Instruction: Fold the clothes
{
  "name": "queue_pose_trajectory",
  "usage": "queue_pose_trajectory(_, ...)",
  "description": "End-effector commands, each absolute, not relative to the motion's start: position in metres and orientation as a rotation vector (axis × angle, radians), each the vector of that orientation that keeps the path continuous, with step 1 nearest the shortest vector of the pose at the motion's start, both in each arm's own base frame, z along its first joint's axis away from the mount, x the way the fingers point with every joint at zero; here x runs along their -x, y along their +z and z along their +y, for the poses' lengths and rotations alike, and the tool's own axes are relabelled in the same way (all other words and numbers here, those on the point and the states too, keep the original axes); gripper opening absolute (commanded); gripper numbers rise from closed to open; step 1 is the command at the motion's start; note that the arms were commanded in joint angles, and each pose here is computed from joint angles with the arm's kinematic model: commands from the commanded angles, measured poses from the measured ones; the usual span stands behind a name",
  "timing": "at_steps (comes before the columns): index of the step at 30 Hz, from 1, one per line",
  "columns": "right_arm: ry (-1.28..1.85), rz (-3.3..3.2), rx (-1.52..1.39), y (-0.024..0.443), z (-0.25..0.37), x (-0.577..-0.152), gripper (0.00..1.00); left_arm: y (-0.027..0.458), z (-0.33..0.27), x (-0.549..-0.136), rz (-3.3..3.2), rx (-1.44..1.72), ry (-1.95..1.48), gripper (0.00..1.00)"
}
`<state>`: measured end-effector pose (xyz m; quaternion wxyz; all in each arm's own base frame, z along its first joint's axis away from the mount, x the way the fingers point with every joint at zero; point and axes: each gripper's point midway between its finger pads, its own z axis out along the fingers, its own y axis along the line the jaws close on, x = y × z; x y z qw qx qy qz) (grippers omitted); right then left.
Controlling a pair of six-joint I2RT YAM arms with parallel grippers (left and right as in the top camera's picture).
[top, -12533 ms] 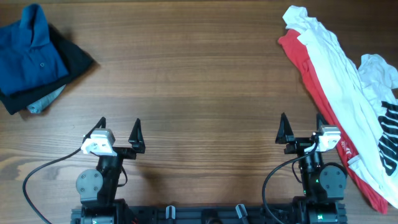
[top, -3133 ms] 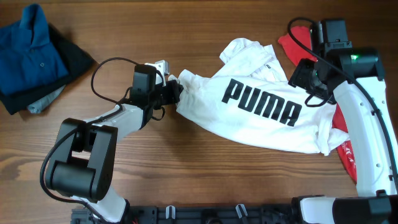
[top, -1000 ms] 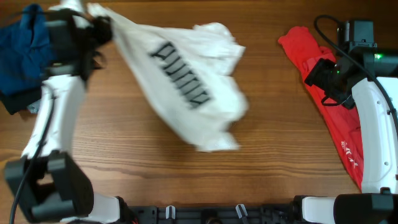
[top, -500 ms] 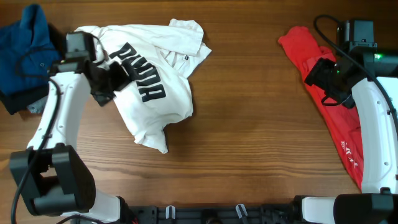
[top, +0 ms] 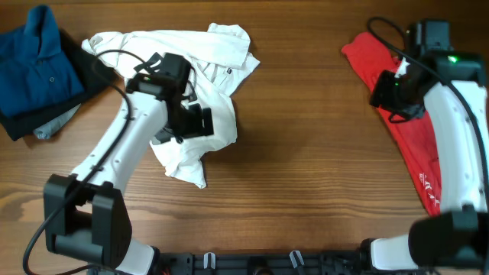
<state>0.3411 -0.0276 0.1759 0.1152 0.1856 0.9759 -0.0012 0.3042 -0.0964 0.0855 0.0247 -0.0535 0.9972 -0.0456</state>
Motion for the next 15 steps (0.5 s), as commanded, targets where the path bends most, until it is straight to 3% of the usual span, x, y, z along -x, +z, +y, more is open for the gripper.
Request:
queue_pose_trajectory(1, 0.045, 2.957, -0.473, 0.136, -0.022, -0.354, 0.04, 0.071, -0.1, -0.286, 3.131, 0.057, -0.047, 1.0)
queue_pose_trajectory(15, 0.067, 2.981, -0.422, 0.026, -0.046, -0.417, 0.04, 0.057, -0.116, -0.273, 3.142, -0.046, -0.041, 1.0)
